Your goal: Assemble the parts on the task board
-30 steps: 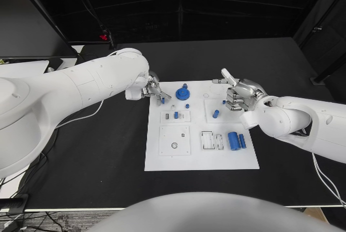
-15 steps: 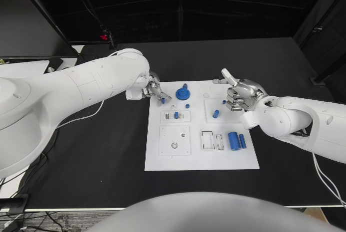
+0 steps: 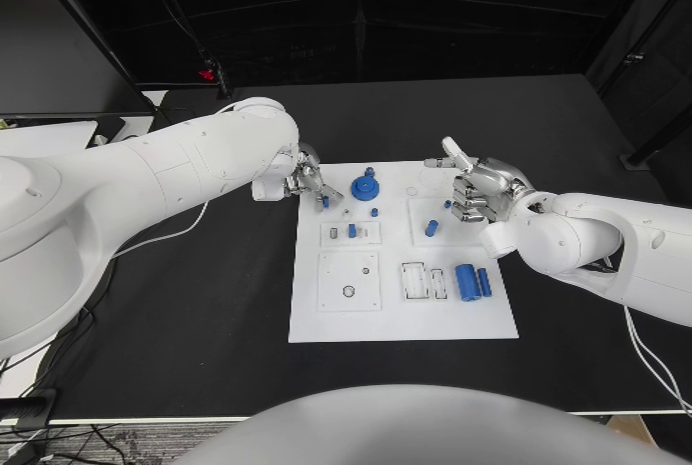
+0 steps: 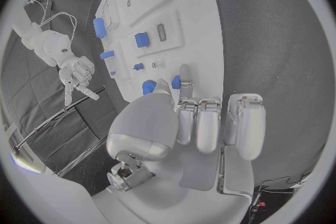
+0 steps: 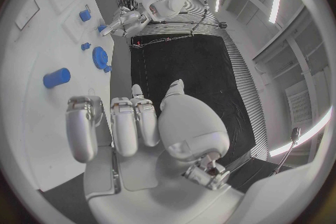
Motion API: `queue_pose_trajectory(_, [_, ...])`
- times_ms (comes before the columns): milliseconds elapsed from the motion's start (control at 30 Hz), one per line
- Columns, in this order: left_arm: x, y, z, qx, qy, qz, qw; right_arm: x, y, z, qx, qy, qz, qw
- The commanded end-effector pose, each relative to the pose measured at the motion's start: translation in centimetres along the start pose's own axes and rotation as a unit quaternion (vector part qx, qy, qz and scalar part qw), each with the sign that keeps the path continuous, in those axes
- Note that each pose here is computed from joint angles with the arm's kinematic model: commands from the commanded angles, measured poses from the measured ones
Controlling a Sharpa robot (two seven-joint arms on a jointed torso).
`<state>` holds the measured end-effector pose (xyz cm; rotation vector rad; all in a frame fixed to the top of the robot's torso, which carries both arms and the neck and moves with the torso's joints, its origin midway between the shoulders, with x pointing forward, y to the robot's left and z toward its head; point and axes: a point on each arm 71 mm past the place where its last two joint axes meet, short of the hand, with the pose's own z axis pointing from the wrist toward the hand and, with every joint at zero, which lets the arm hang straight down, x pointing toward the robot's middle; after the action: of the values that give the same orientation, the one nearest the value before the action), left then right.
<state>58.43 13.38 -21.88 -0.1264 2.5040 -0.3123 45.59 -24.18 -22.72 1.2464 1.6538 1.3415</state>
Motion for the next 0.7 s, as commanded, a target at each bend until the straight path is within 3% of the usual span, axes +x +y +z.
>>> queue_pose_trajectory(33, [-0.12, -0.12, -0.05, 0.004, -0.003, 0.0, 1.0, 0.13, 0.11, 0.01, -0.002, 0.004, 0.001, 1.0])
queue_pose_trajectory(700, [-0.37, 0.15, -0.01, -0.001, -0.009, -0.005, 1.0, 0.12, 0.08, 0.03, 0.0, 0.004, 0.0, 1.0])
